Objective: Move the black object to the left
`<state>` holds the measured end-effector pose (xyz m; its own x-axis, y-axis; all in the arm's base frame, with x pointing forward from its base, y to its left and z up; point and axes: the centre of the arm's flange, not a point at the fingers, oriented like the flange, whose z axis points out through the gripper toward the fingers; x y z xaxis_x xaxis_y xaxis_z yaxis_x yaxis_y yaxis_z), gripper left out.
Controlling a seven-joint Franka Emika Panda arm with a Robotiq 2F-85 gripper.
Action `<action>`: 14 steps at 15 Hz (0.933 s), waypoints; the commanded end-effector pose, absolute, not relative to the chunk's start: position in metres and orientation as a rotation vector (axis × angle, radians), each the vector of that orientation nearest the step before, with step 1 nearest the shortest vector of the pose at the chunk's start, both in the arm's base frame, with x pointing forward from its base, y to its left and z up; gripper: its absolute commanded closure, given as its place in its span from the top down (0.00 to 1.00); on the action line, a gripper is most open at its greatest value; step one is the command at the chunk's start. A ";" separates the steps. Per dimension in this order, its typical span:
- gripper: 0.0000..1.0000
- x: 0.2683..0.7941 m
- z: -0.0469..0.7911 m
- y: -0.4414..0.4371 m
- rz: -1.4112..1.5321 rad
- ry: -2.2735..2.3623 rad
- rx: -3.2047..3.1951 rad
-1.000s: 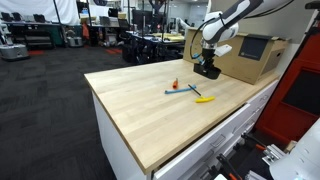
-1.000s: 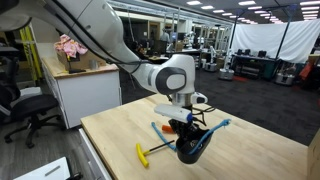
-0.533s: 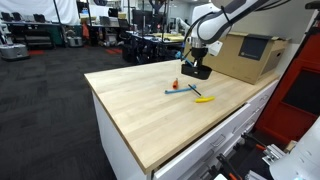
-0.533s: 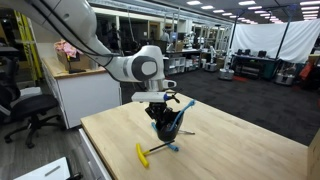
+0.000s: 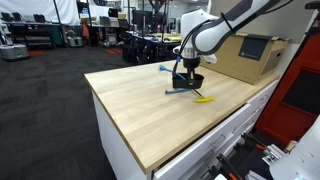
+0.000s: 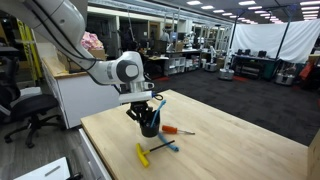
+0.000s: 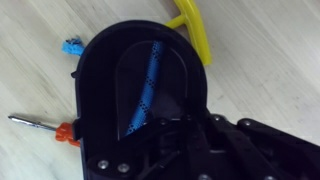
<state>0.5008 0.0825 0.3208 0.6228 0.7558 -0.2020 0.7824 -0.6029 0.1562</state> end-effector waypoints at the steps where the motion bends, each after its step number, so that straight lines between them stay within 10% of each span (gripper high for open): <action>1: 0.02 0.475 0.320 0.089 -0.201 1.515 2.474; 14: 0.02 0.462 0.305 0.134 -0.272 2.065 2.022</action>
<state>0.4581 0.1259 0.3158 0.0516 0.9553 -0.2910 0.9982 -0.0401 0.0452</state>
